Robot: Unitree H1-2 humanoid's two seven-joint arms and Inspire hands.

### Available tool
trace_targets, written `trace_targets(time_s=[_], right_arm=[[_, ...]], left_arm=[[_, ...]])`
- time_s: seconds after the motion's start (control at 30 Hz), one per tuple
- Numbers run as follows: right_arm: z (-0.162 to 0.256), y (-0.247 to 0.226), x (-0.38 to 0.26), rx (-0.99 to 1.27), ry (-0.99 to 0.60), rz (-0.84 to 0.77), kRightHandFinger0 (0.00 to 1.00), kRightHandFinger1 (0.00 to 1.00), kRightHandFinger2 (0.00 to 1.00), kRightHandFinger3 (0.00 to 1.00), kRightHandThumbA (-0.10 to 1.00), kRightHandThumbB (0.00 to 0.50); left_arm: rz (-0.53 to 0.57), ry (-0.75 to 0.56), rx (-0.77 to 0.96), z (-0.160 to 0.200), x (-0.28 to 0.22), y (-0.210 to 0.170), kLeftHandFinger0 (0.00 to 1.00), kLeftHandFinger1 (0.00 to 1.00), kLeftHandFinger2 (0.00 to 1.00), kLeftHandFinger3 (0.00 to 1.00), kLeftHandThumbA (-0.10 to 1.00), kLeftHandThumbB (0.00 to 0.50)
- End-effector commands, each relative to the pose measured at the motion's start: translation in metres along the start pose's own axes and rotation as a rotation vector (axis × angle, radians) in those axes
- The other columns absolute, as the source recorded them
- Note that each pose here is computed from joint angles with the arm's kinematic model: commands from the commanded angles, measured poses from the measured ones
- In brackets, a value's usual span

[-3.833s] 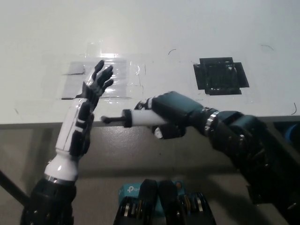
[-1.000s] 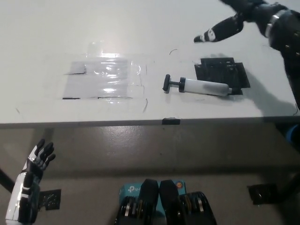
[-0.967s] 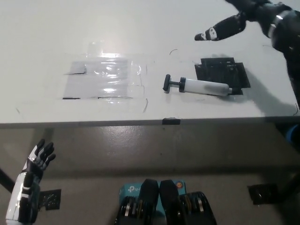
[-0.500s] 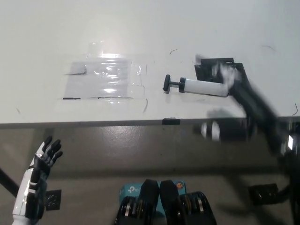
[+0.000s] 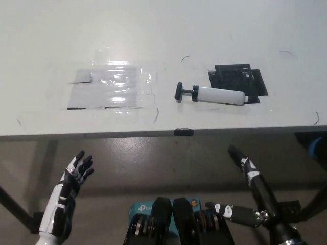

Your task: The robot uses right hand to pick up a small white air pumper and uses its left hand to compress it, and then puts it on the desk

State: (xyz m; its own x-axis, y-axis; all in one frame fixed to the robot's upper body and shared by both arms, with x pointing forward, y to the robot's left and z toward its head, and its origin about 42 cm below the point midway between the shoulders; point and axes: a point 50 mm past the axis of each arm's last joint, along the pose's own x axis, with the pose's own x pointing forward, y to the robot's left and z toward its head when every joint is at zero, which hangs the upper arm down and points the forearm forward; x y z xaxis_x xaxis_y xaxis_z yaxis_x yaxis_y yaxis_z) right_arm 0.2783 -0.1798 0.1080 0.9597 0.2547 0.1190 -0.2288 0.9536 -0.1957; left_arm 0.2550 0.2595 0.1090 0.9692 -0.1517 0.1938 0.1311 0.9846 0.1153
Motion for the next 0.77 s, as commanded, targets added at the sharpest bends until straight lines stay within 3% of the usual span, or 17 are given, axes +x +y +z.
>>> trace_targets(time_s=[0.0, 0.1, 0.2, 0.37, 0.73], right_arm=[[-0.001, 0.001, 0.005, 0.081, -0.106, -0.094, 1.0, 1.0, 1.0, 1.0, 1.0, 0.199], [-0.005, -0.001, 0.007, 0.084, -0.096, -0.093, 1.0, 1.0, 1.0, 1.0, 1.0, 0.189], [-0.008, -0.002, 0.01, 0.085, -0.095, -0.088, 1.0, 1.0, 1.0, 1.0, 1.0, 0.157], [0.001, -0.003, 0.02, 0.048, -0.115, -0.085, 1.0, 1.0, 1.0, 1.0, 1.0, 0.185], [0.008, 0.0, 0.032, 0.009, -0.148, -0.072, 1.0, 1.0, 1.0, 1.0, 1.0, 0.138]], left_arm=[[-0.03, 0.011, 0.047, -0.003, 0.004, 0.014, 1.0, 1.0, 1.0, 1.0, 1.0, 0.214], [-0.034, 0.009, 0.054, -0.004, 0.009, 0.016, 1.0, 1.0, 1.0, 1.0, 1.0, 0.239], [-0.041, 0.011, 0.054, -0.003, 0.01, 0.015, 1.0, 1.0, 1.0, 1.0, 1.0, 0.23], [-0.037, 0.004, 0.053, -0.003, 0.012, 0.016, 1.0, 1.0, 1.0, 1.0, 1.0, 0.228], [-0.017, 0.003, 0.046, -0.005, 0.006, 0.016, 1.0, 1.0, 1.0, 1.0, 1.0, 0.216]])
